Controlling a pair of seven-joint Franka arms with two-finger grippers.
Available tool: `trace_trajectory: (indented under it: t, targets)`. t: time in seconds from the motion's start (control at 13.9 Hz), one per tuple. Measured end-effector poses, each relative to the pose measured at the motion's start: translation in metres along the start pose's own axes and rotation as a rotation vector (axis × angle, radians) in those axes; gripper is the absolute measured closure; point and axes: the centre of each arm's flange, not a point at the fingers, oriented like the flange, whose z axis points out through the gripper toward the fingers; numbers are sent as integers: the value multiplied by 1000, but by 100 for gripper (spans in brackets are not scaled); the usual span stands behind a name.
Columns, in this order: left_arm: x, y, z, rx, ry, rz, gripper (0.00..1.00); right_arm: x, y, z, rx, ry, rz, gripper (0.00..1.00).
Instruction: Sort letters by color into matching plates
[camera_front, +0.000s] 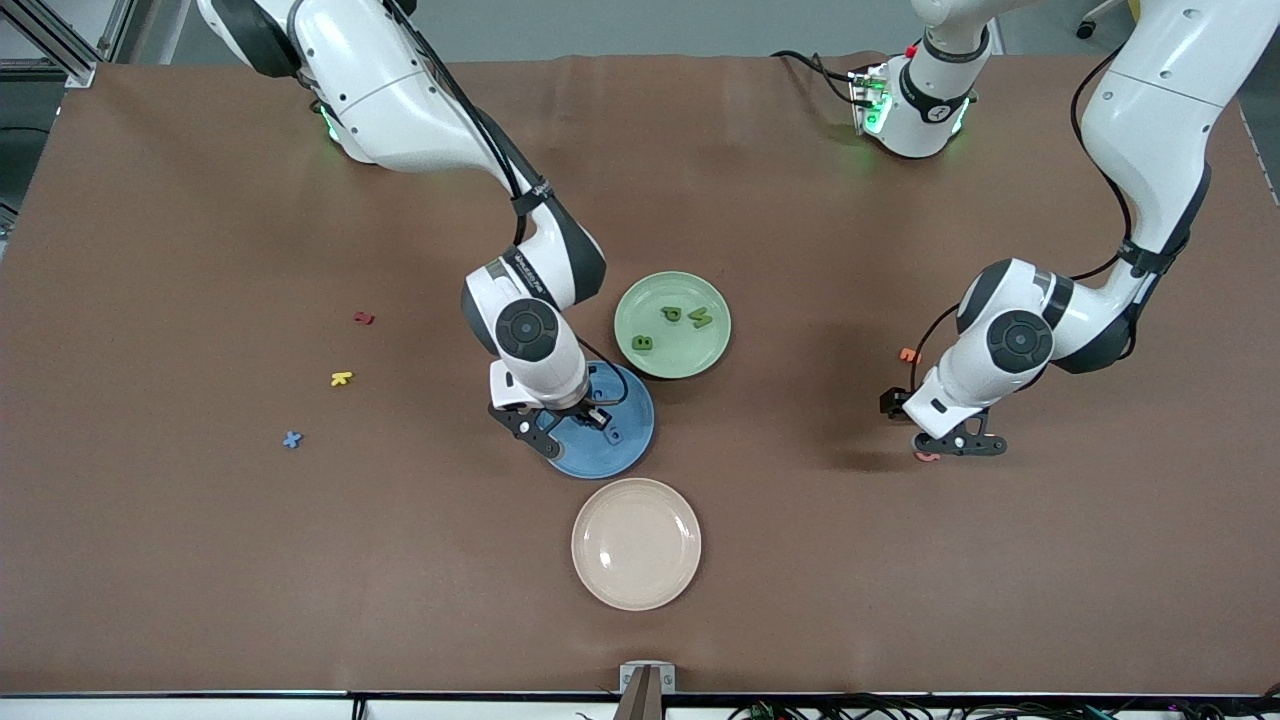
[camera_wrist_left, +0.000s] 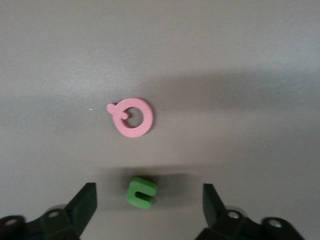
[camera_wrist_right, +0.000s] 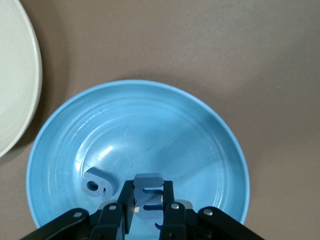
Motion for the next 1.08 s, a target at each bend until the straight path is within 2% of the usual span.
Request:
trace_trajectory:
  t: [0.07,0.29,0.36,0.43,0.5,0.57,0.72,0.79,0.86,0.93,1.0,1.08]
  targets:
    - [-1,-4,2,0,-3,-1,9,-1,-1,2,-2,0,1,73]
    - [-6,-8,8,1,-16,-1,19,0,0,4,-4,0,4,73]
    - [-8,-9,9,1,-19,-1,19,0,0,4,-4,0,4,73]
    - [-9,-8,11,0,-23,0,24,0,0,4,-4,0,4,67]
    - [-10,-8,12,-2,-26,1,25,0,-1,3,-2,1,4,58]
    - [-10,-7,14,-4,-25,1,30,-1,-1,3,-1,1,3,46]
    - [-10,-7,15,-9,-24,1,34,-2,-2,2,2,2,1,26]
    - [-10,-6,16,-11,-22,2,41,-2,-3,2,2,2,0,17]
    - [-10,-6,17,-15,-18,2,41,-3,-3,2,1,2,-1,6]
    - [-9,-5,17,-17,-17,2,48,-4,-3,2,2,2,-2,0]
    - [-9,-5,17,-17,-16,2,48,-4,-3,2,2,2,-3,0]
    - [-9,-5,16,-19,-13,2,54,-5,-4,2,2,2,-4,0]
